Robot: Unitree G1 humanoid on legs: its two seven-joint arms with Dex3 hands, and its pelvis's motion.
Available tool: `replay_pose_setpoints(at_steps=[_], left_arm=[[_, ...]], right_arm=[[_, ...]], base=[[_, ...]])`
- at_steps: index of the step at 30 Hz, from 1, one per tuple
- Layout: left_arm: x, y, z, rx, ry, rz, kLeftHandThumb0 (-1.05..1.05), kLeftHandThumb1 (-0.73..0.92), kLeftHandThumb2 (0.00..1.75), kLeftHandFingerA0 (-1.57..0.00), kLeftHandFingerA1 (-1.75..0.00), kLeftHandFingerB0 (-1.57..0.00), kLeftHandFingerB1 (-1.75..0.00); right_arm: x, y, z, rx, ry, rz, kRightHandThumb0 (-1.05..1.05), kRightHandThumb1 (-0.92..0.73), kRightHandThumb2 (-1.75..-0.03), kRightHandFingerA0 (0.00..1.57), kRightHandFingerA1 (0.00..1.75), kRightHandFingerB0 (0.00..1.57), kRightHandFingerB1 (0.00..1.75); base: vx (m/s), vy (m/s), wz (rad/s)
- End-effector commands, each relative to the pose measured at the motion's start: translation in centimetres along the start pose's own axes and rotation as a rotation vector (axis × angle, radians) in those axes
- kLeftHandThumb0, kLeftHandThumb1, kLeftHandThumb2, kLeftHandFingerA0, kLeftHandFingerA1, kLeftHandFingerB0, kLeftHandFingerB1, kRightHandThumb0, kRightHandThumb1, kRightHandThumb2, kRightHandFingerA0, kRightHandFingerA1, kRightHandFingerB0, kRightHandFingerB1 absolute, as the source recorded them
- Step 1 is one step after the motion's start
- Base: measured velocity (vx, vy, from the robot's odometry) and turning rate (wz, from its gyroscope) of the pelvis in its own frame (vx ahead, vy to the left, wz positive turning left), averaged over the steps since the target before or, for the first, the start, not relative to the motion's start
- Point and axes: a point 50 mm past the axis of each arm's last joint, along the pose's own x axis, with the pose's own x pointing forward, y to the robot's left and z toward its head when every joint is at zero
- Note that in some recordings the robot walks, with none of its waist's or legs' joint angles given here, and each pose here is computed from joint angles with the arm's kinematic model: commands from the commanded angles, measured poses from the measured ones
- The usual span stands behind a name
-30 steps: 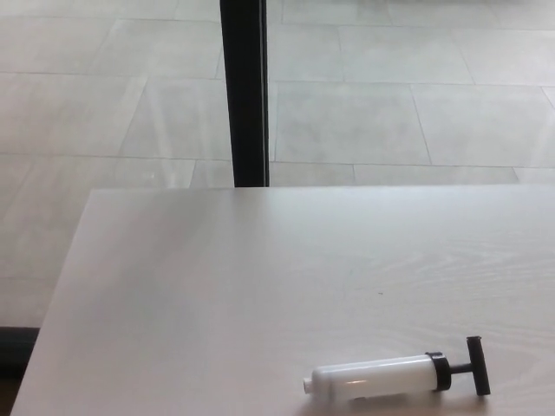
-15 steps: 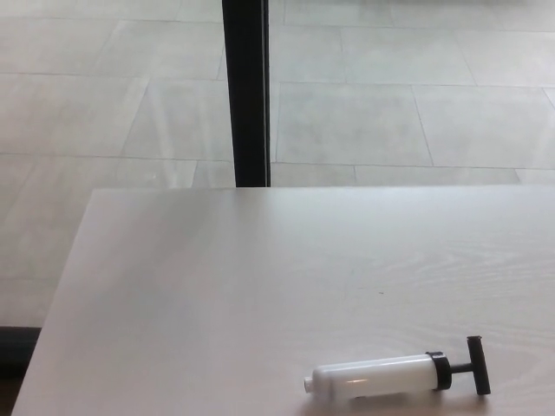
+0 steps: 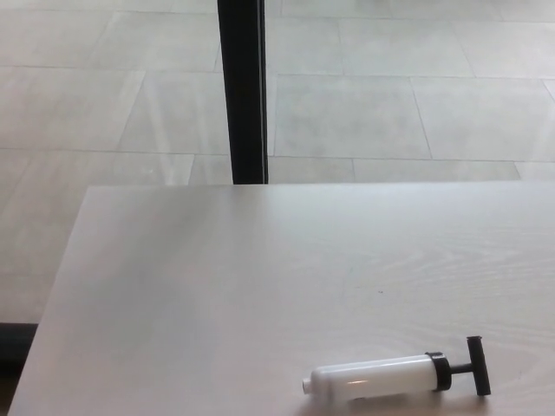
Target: The robot uses its left hand to lift the air pump kept on the middle of the desk and use the right hand to pull out the handle
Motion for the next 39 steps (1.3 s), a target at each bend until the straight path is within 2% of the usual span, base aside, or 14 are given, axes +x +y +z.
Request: replay_pose_setpoints(at_steps=[1, 8, 9, 12, 13, 19, 21, 22, 29, 30, 32, 36, 38, 39], left_arm=[[-3.3, -11.2, 4.2, 0.243, -0.143, -0.375, -0.71, 0.53, 0.95, -0.38, -0.64, -0.22, -0.5], [-6.6, -17.1, 2.6, 0.412, -0.161, -0.627, -0.82, 0.61, 0.66, -0.34, -0.6, -0.3, -0.45], [-7.0, -17.8, 2.2, 0.464, -0.126, -0.675, -0.79, 0.7, 0.61, -0.24, -0.56, -0.29, -0.42], [-8.2, -19.1, 1.3, 0.586, -0.114, -0.785, -0.8, 0.7, 0.61, -0.16, -0.57, -0.24, -0.42], [-8.5, -19.4, 1.0, 0.609, -0.096, -0.807, -0.8, 0.7, 0.61, -0.13, -0.55, -0.22, -0.4], [-10.3, -21.1, 0.0, 0.791, -0.126, -0.895, -0.81, 0.7, 0.61, -0.1, -0.55, -0.16, -0.39], [-10.9, -21.8, -0.2, 0.869, -0.155, -0.928, -0.41, 0.37, 1.0, -0.04, -0.55, 0.0, -0.5], [-11.2, -22.1, -0.2, 0.899, -0.177, -0.95, -0.88, 0.59, 0.99, -0.01, -0.53, -0.12, -0.5], [-14.4, -24.4, -0.3, 0.951, -0.232, -1.068, -0.85, 0.55, 0.94, -0.02, -0.52, -0.08, -0.47], [-15.0, -24.6, -0.4, 0.944, -0.238, -1.078, -0.85, 0.56, 0.96, -0.02, -0.5, -0.09, -0.45], [-15.9, -25.0, -0.4, 0.939, -0.242, -1.088, -0.86, 0.75, 0.63, -0.01, -0.5, -0.11, -0.39], [-17.7, -25.4, -0.3, 0.906, -0.265, -1.085, -0.83, 0.59, 0.98, -0.02, -0.47, -0.07, -0.43], [-18.4, -25.6, -0.3, 0.904, -0.282, -1.081, -0.84, 0.6, 1.0, -0.01, -0.48, -0.07, -0.44], [-18.6, -25.7, -0.3, 0.914, -0.292, -1.073, -0.85, 0.61, 0.99, -0.03, -0.49, -0.07, -0.44]], right_arm=[[-0.7, 10.1, -0.3, -0.247, -0.169, 0.406, -0.92, -0.88, -0.67, 0.17, 0.49, 0.2, 0.32], [-1.6, 15.0, -3.1, -0.39, -0.133, 0.538, -0.86, -0.89, -0.67, 0.2, 0.37, 0.2, 0.28], [-1.7, 15.6, -3.3, -0.397, -0.132, 0.553, -0.37, -0.46, -1.08, 0.02, 0.5, 0.0, 0.47], [-1.6, 16.4, -3.6, -0.411, -0.129, 0.566, -0.37, -0.5, -1.1, 0.03, 0.5, 0.0, 0.47], [-1.5, 16.7, -3.6, -0.394, -0.118, 0.571, -0.85, -0.89, -0.67, 0.18, 0.38, 0.2, 0.29], [-1.6, 17.6, -3.1, -0.415, -0.127, 0.578, -0.78, -0.88, -0.67, 0.2, 0.4, 0.24, 0.31], [-1.5, 17.8, -2.9, -0.41, -0.127, 0.569, -0.8, -0.88, -0.67, 0.22, 0.4, 0.25, 0.31], [-1.4, 17.9, -2.8, -0.402, -0.128, 0.568, -0.86, -0.71, -0.84, 0.2, 0.46, 0.2, 0.37], [-1.3, 18.6, -2.3, -0.419, -0.159, 0.55, -0.83, -0.9, -0.67, 0.27, 0.43, 0.29, 0.33], [-1.2, 18.7, -2.2, -0.412, -0.153, 0.548, -0.78, -0.69, -1.09, 0.2, 0.52, 0.2, 0.46], [-1.2, 18.8, -2.2, -0.398, -0.147, 0.555, -0.77, -0.7, -1.09, 0.22, 0.53, 0.21, 0.46], [-1.2, 19.2, -2.0, -0.409, -0.157, 0.557, -0.76, -0.7, -1.09, 0.24, 0.54, 0.25, 0.48], [-1.3, 19.4, -1.9, -0.414, -0.163, 0.56, -0.82, -0.89, -0.67, 0.32, 0.48, 0.38, 0.35], [-1.3, 19.5, -1.9, -0.413, -0.162, 0.564, -0.83, -0.74, -1.13, 0.24, 0.54, 0.3, 0.5]], base=[[0.0, 0.0, 0.0], [0.0, 0.0, 0.0], [0.0, 0.0, 0.0], [0.0, 0.0, 0.0], [0.0, 0.0, 0.0], [0.0, 0.0, 0.0], [0.0, 0.0, 0.0], [0.0, 0.0, 0.0], [0.0, 0.0, 0.0], [0.0, 0.0, 0.0], [0.0, 0.0, 0.0], [0.0, 0.0, 0.0], [0.0, 0.0, 0.0], [0.0, 0.0, 0.0]])
